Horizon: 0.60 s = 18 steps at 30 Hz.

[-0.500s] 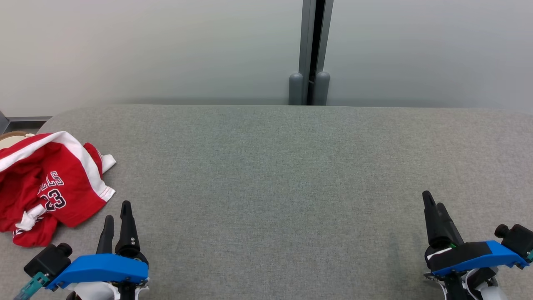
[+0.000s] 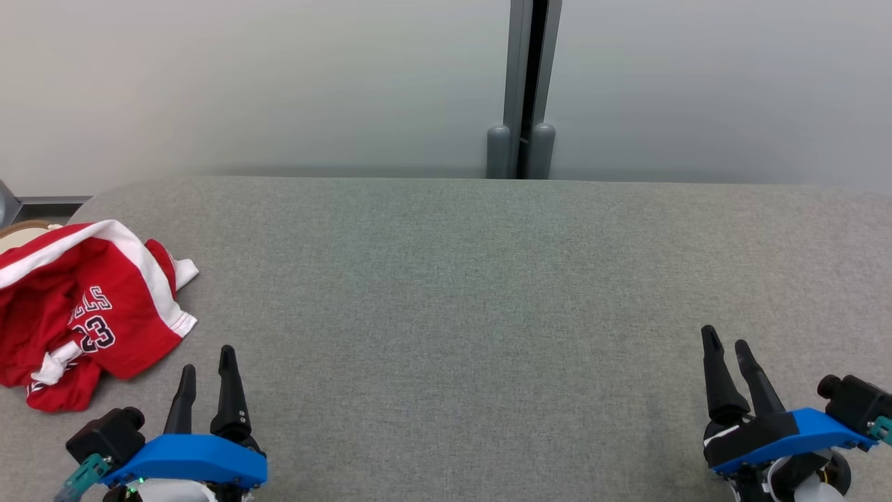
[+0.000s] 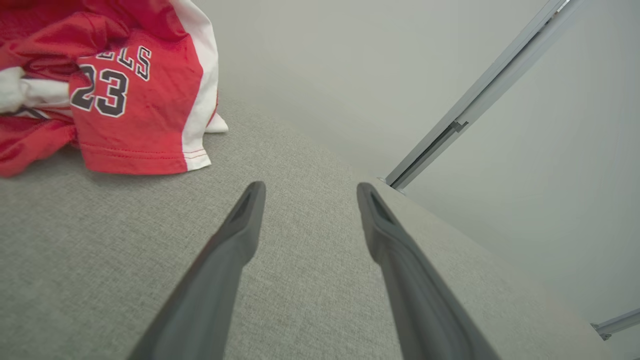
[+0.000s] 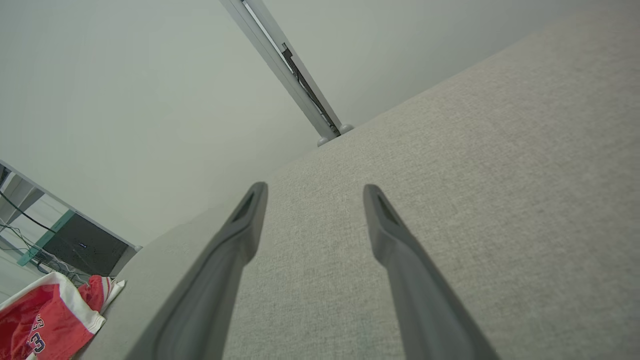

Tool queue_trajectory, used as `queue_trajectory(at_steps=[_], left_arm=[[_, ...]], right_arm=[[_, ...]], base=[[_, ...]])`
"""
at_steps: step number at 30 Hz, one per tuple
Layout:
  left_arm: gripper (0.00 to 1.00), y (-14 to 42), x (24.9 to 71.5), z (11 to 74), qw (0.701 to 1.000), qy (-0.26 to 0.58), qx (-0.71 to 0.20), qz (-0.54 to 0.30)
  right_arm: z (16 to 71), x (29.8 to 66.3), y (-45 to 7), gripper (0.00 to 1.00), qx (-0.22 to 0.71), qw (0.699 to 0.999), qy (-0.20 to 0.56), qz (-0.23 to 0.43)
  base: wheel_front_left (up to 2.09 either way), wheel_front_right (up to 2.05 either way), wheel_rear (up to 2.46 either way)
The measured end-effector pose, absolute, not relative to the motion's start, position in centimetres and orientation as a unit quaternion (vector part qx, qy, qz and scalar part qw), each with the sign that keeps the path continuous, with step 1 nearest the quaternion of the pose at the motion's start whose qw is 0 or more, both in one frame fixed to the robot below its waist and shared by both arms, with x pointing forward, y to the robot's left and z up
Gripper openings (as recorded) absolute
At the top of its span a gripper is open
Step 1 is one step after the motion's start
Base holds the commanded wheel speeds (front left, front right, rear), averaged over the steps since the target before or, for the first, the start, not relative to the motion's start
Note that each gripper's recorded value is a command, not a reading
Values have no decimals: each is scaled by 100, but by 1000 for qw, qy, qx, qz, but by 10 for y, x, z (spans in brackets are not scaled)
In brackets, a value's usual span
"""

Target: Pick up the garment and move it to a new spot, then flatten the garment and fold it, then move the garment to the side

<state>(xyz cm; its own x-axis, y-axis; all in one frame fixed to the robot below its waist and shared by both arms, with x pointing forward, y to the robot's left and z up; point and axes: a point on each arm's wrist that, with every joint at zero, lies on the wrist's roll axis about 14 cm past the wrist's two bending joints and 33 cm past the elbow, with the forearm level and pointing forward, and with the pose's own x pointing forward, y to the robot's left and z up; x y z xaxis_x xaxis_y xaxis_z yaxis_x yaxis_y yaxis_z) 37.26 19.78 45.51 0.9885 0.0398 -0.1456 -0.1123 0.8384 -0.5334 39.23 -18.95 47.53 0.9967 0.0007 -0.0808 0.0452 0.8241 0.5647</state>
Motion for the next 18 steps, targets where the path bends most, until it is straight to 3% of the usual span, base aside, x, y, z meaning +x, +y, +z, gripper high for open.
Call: queue_trajectory(at_steps=[18], left_arm=[[100, 188, 366, 445, 983, 82, -163, 11]], right_arm=[[471, 389, -186, 100, 175, 984, 40, 4]], base=[[0, 0, 0]])
